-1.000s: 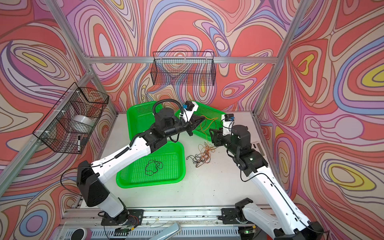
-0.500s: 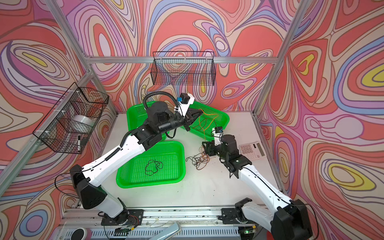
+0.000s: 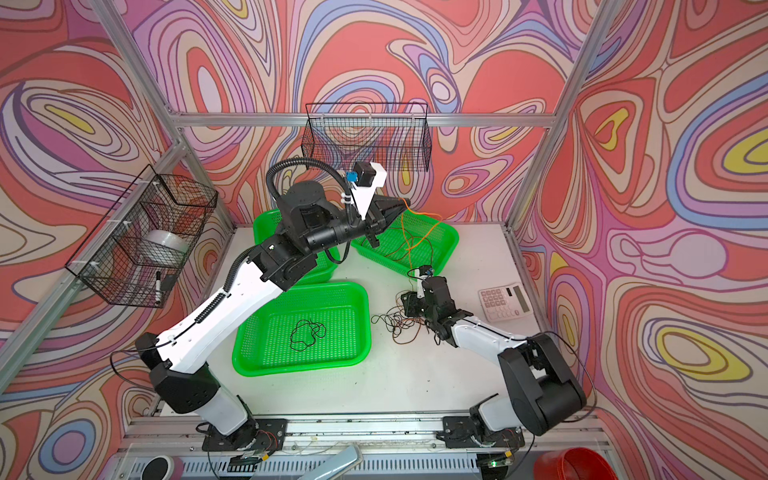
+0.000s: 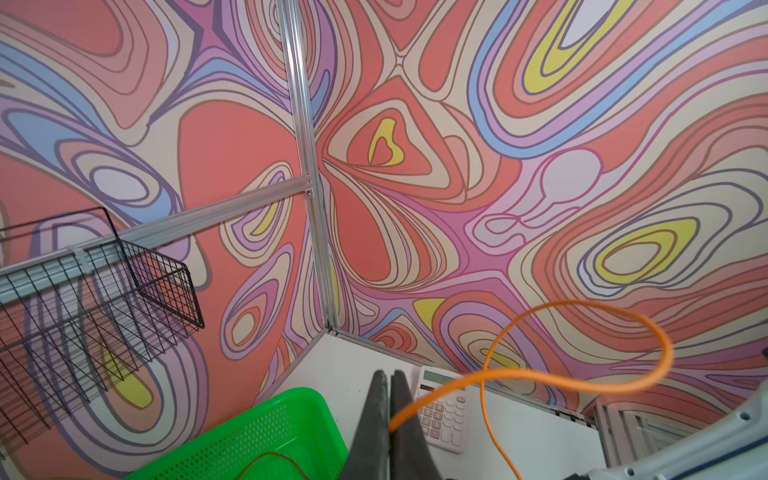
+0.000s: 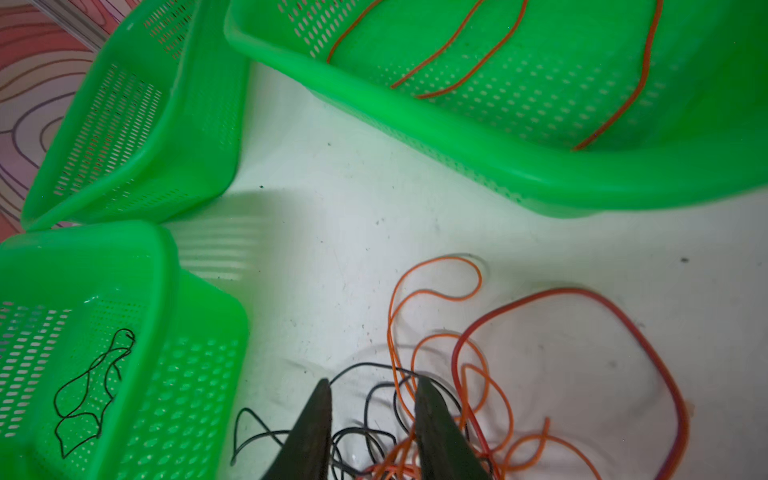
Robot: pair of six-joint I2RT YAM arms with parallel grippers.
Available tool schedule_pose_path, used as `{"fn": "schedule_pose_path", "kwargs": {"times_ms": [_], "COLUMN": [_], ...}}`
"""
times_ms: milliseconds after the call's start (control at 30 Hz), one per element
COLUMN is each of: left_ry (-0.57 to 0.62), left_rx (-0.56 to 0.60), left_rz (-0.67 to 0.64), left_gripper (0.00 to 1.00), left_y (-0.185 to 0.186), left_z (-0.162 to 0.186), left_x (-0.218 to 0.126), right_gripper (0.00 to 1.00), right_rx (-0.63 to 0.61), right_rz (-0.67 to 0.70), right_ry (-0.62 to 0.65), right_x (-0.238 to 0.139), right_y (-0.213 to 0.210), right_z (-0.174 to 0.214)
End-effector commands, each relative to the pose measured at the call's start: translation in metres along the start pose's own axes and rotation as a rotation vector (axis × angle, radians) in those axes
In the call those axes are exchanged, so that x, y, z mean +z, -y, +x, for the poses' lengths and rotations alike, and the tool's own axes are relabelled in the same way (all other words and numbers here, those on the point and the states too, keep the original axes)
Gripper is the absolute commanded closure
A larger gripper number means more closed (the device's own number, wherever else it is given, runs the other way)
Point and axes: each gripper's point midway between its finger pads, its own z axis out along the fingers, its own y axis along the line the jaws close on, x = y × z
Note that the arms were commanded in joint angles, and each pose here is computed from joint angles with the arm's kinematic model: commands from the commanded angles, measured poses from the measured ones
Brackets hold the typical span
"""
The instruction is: Untangle the cables
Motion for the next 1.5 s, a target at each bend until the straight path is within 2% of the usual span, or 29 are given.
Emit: {"fn": "schedule_pose_path", "kwargs": {"times_ms": [0, 167, 267, 333, 533, 767, 900, 1200, 1467], "left_ry": [-0.011, -0.015, -0.016, -0.022, -0.052, -0.061, -0.063, -0.075, -0.116], "left_rx": [0.059, 0.100, 0.103, 0.092, 0.086, 0.091, 0.096, 0.089, -0.001], "left_rz": [-0.014, -0.035, -0.030, -0.003, 0.008, 0.010, 0.012, -0.026, -0.106], "left_gripper": [1.00, 1.00, 1.00, 1.00, 1.00, 1.00, 1.00, 1.00, 1.00], "left_y": [-0.001, -0.004, -0.007, -0.002, -0.001, -0.001, -0.001, -0.015, -0.058], "left_z": [-0.019, -0.036, -0.039, -0.039, -0.031, -0.027, -0.027, -0.024, 0.012], "left_x": [-0.005, -0.010, -0.012, -0.013, -0.015, -0.015, -0.016, -0.032, -0.055], "right_gripper": [0.66, 0.56, 0.40, 0.33, 0.30, 0.31, 0.41, 0.98, 1.00], "right_rx": [0.036, 0.016, -0.068, -0.141, -0.257, -0.313, -0.322, -0.307, -0.338], "right_rz": [0.024, 0.040, -0.046, -0.099, -0.115, -0.193, -0.229, -0.221, -0.173], "right_ry": [0.011, -0.003, 0.019, 0.090, 0.234, 0.280, 0.269, 0.344, 0.443], "right_x": [0.007, 0.008, -0.005, -0.025, -0.076, -0.094, -0.089, -0.105, -0.155], "right_y": [0.008, 0.014, -0.005, -0.023, -0.039, -0.064, -0.076, -0.090, -0.113], "right_z": [0.009, 0.018, 0.010, -0.002, -0.033, -0.052, -0.061, -0.099, -0.160]}}
